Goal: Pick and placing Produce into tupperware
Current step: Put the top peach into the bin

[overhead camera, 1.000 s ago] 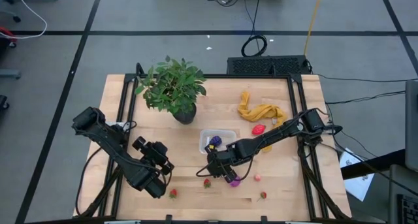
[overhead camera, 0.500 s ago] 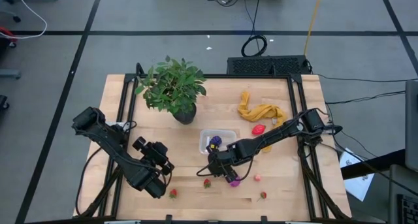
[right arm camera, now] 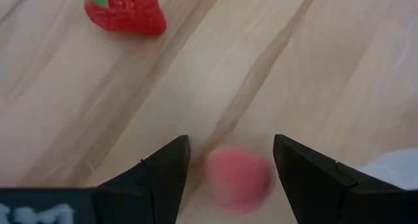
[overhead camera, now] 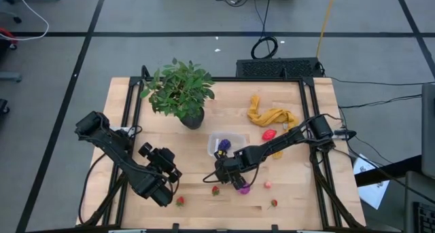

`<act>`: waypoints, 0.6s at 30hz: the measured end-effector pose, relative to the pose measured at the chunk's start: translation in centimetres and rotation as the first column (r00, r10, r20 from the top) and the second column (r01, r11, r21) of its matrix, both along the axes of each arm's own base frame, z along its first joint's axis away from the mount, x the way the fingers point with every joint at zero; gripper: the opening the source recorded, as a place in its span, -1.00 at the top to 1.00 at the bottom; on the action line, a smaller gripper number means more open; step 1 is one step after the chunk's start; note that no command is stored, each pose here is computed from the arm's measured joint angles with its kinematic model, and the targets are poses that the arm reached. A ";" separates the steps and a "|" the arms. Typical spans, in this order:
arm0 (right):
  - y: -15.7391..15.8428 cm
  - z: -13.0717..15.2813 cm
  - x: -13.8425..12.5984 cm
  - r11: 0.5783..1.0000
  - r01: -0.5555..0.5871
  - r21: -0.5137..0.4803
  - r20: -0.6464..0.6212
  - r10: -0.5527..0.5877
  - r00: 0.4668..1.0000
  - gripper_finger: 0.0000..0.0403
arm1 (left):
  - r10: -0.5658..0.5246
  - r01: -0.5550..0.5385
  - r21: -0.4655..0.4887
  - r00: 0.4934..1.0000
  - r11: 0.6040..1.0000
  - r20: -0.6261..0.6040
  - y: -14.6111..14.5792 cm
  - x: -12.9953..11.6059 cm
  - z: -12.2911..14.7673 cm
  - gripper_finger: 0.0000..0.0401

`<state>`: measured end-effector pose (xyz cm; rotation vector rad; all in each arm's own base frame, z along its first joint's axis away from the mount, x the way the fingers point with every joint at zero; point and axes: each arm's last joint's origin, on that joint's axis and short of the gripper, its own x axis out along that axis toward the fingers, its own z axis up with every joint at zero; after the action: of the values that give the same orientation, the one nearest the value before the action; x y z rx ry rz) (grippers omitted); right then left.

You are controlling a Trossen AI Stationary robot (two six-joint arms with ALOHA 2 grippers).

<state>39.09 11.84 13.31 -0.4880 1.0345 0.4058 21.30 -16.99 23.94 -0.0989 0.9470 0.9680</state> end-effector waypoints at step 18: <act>0.2 -0.2 -0.3 1.000 -0.007 -0.023 -0.031 0.006 1.000 -0.09 | -0.017 0.017 -0.011 1.000 1.000 0.014 -0.2 0.2 -0.1 0.12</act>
<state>38.75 12.00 13.12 -0.5076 1.0684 0.4080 21.51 -17.16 23.86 -0.1072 0.9392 0.9451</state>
